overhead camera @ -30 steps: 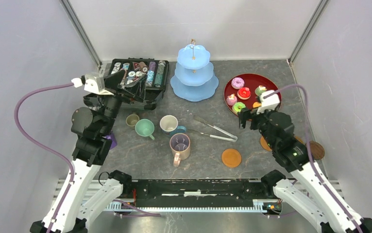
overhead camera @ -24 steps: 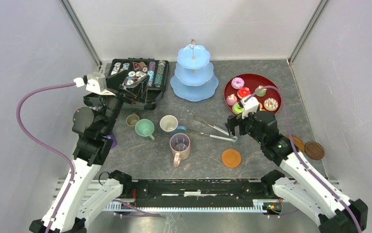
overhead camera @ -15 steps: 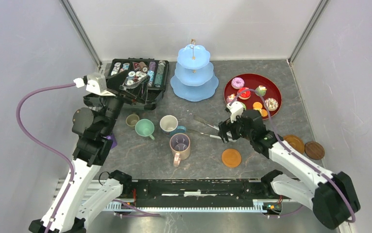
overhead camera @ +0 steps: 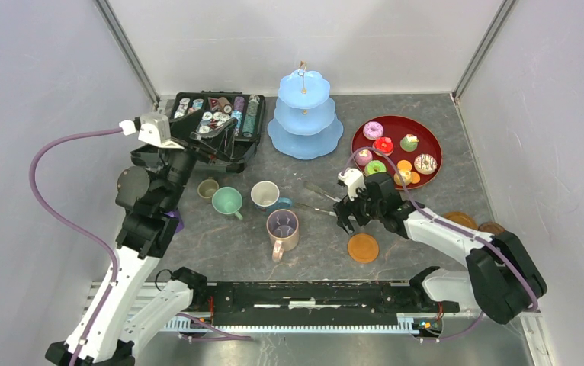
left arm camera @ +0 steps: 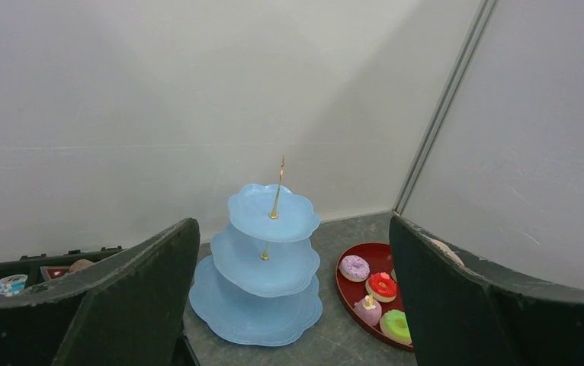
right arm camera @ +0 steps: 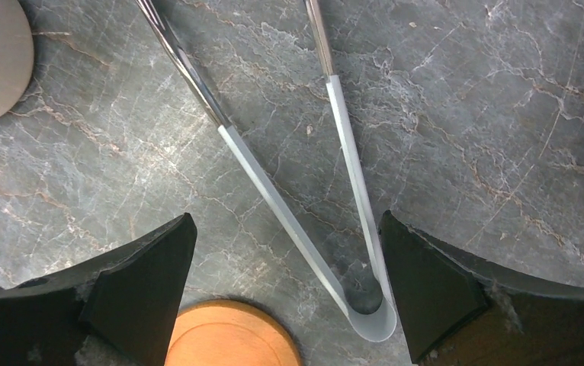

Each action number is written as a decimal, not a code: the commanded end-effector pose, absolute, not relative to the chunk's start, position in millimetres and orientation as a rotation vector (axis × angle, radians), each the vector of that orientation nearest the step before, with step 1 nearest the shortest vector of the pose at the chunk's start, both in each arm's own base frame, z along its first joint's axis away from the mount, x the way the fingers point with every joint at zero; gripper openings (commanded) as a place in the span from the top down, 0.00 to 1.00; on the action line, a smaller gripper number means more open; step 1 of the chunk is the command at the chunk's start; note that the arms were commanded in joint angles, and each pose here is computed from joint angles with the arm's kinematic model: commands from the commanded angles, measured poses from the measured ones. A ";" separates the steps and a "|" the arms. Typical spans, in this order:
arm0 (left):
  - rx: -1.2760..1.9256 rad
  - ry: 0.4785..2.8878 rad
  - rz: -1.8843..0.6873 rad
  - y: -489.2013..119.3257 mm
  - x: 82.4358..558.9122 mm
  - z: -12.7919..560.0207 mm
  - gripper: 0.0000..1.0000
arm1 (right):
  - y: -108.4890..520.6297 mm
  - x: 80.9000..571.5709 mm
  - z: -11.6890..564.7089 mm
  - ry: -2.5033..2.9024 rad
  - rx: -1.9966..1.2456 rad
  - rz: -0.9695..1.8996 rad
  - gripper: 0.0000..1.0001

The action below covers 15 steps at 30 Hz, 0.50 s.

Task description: Serve the afternoon tea

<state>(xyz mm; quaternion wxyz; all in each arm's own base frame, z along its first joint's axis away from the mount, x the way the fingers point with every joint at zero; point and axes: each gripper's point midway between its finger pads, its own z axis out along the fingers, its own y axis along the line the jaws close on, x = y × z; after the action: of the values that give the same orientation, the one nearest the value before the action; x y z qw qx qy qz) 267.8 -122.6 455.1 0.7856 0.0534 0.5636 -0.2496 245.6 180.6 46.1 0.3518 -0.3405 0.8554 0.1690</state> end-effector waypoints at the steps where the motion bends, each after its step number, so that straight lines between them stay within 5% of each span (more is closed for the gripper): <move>1: 0.111 1.180 -0.577 -126.4 265.3 463.5 0.00 | 192.9 267.3 58.9 2.128 -0.899 0.424 0.02; 15: 0.095 1.211 -0.593 -130.9 274.9 456.9 0.00 | 194.7 293.7 50.7 2.203 -0.608 0.377 0.02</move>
<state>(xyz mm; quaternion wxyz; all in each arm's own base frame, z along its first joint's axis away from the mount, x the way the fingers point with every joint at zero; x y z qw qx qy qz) 273.8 -125.6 450.2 0.7806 0.0548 0.5706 -0.2494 269.6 180.8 28.2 0.3583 -0.2874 0.8771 0.1407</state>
